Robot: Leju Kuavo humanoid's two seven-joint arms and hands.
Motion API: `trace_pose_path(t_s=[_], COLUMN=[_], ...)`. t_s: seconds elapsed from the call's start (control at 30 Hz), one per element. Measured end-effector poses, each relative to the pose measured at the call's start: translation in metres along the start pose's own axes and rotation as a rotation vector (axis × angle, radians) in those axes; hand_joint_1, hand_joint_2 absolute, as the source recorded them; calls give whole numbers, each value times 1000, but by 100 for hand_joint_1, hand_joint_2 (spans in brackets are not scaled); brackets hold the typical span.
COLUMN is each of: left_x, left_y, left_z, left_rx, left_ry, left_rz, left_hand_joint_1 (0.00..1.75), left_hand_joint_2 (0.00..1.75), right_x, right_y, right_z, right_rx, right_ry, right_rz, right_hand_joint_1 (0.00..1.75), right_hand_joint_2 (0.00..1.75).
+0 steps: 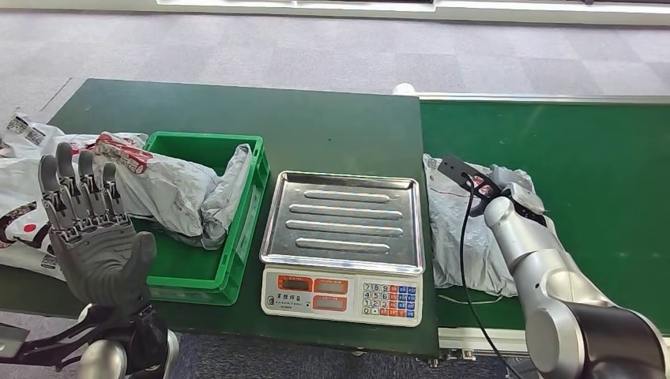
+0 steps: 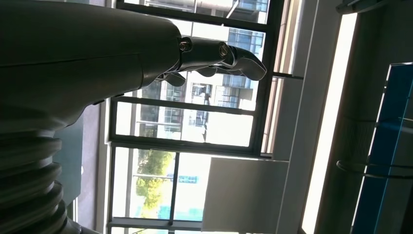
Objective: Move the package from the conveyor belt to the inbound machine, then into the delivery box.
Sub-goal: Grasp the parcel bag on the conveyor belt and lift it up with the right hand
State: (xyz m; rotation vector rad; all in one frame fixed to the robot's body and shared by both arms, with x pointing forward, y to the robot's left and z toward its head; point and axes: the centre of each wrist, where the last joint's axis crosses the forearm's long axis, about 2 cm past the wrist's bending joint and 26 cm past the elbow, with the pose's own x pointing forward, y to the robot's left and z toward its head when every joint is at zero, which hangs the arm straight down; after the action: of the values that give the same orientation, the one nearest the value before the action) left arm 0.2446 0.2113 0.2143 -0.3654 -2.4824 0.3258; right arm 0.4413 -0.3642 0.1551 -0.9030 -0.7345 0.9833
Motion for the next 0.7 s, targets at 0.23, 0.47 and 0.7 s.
trace_pose_path(t_s=[0.23, 0.47, 0.7], left_x=[0, -4, -6], left_y=[-1, -1, -1], left_z=[0, 1, 0], left_rx=[-26, -51, -53], left_ry=[18, 36, 42], left_rz=[4, -7, -10], left_hand_joint_1=[0, 0, 0], left_hand_joint_2=[175, 175, 175], right_x=[-9, -35, -42], right_y=[24, 70, 80], right_z=[1, 7, 9], right_rx=[82, 163, 177], right_ry=[-35, -83, -97], right_rz=[35, 139, 170], right_hand_joint_1=[0, 0, 0], right_hand_joint_2=[175, 175, 175])
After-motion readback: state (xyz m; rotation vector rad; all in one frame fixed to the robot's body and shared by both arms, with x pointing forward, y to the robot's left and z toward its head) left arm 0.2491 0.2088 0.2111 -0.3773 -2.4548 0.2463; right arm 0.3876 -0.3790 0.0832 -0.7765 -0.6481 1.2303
